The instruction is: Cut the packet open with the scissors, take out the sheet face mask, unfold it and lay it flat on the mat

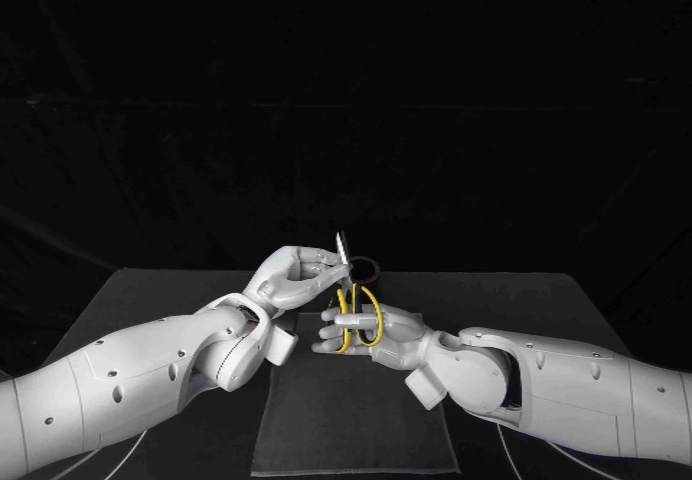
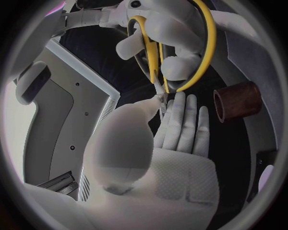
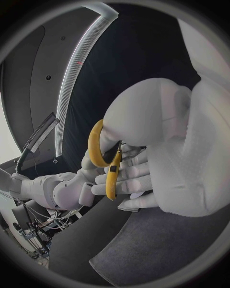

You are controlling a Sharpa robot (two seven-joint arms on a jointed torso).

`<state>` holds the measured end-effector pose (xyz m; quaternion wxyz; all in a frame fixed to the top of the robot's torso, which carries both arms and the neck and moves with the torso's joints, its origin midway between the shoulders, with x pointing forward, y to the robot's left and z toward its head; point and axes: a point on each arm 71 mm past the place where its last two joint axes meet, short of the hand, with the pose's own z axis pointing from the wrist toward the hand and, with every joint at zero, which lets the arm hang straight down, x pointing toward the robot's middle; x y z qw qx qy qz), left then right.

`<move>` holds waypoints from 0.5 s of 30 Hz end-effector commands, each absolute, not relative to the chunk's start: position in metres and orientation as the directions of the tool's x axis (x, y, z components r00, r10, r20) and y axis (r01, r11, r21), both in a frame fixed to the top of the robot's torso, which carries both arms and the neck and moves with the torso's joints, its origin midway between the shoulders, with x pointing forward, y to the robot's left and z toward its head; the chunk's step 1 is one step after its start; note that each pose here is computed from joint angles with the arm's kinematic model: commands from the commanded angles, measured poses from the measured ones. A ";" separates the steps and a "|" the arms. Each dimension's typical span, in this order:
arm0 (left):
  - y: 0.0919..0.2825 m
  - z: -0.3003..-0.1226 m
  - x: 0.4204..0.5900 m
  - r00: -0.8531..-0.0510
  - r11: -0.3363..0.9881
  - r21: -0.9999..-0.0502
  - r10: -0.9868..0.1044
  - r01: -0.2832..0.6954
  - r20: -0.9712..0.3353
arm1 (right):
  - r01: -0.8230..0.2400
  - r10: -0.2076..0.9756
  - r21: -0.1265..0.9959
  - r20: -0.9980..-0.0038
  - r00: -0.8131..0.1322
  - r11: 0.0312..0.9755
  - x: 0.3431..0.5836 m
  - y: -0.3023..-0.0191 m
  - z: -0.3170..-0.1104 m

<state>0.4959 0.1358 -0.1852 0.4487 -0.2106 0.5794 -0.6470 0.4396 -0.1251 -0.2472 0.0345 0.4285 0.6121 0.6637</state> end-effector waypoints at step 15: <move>0.130 -0.192 0.496 -0.589 -0.019 -0.981 -0.802 0.192 -0.099 | 0.438 0.591 0.878 0.461 -0.661 -0.195 0.437 -0.113 -0.243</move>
